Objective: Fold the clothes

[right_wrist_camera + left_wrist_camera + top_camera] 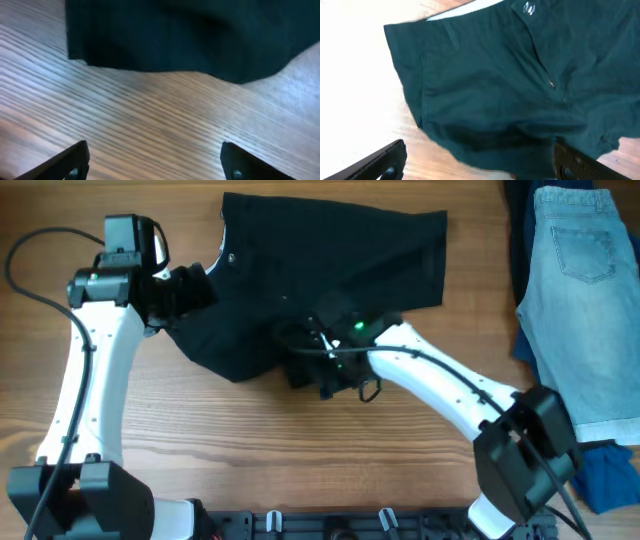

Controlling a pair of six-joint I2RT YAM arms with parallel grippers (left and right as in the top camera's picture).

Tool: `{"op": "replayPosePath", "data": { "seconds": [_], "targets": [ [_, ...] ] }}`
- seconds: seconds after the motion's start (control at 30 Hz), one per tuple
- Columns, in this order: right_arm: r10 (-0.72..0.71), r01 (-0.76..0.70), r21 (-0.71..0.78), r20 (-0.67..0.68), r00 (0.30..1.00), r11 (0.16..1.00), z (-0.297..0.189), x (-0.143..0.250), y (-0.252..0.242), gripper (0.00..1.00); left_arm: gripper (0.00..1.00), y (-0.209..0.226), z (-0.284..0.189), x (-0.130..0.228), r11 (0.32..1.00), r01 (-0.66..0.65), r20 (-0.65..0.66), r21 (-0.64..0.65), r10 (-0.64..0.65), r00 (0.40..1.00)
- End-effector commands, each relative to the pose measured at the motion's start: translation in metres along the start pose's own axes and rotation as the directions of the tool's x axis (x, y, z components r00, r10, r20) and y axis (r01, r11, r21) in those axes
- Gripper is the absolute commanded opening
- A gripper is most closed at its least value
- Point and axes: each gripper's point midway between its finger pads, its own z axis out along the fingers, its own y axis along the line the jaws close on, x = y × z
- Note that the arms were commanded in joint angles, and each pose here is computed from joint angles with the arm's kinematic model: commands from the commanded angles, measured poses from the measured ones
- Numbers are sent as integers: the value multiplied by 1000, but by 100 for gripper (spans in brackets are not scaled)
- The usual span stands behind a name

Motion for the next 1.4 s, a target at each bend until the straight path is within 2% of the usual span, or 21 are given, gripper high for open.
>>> {"op": "replayPosePath", "data": {
  "seconds": [0.0,0.03,0.17,0.3,0.43,0.5,0.6,0.67,0.7,0.73,0.87,0.93,1.07,1.2,1.37],
  "targets": [
    [-117,114,37,100,988,993,2,-23,3,75,92,11,16,7,999,17,-10,-34,-18,1000],
    [-140,137,33,123,982,990,2,-29,6,72,92,12,20,8,999,17,-8,-38,-18,1000],
    [-249,246,40,149,957,969,8,-39,10,70,92,14,29,6,999,16,7,-38,-16,1000],
    [-346,344,52,47,937,938,50,-26,14,70,94,22,28,0,996,17,39,-87,-13,999],
    [-351,350,57,18,936,935,70,-25,13,72,95,27,28,-3,993,18,54,-116,-12,998],
    [-371,369,64,14,929,927,79,-26,12,77,96,30,28,-4,991,19,61,-133,-11,998],
    [-372,370,94,4,928,924,95,-29,6,79,96,30,33,-4,991,19,54,-136,-12,998],
    [-355,354,94,-13,935,930,101,-26,5,63,96,32,39,-3,990,18,40,-142,-13,999],
    [-338,338,97,-17,941,936,100,-25,4,38,95,32,41,-2,989,18,35,-145,-13,999],
    [-304,305,98,-25,952,947,95,-24,4,4,95,33,42,-2,989,18,30,-147,-14,999],
    [-150,146,82,45,988,986,26,-33,4,4,94,33,44,-1,989,18,25,-149,-15,1000],
    [-42,39,45,70,997,998,-30,-18,-4,4,94,33,44,-1,989,17,24,-149,-14,1000],
    [180,-183,37,64,982,982,-98,22,-51,4,95,35,44,-1,987,4,26,-160,1,1000],
    [303,-302,54,-21,953,952,-106,52,-85,4,96,50,42,4,982,30,-3,-186,-31,1000],
    [301,-300,24,-136,944,954,-84,79,-77,6,95,77,38,3,971,100,-15,-216,-106,994]
  ]
}}
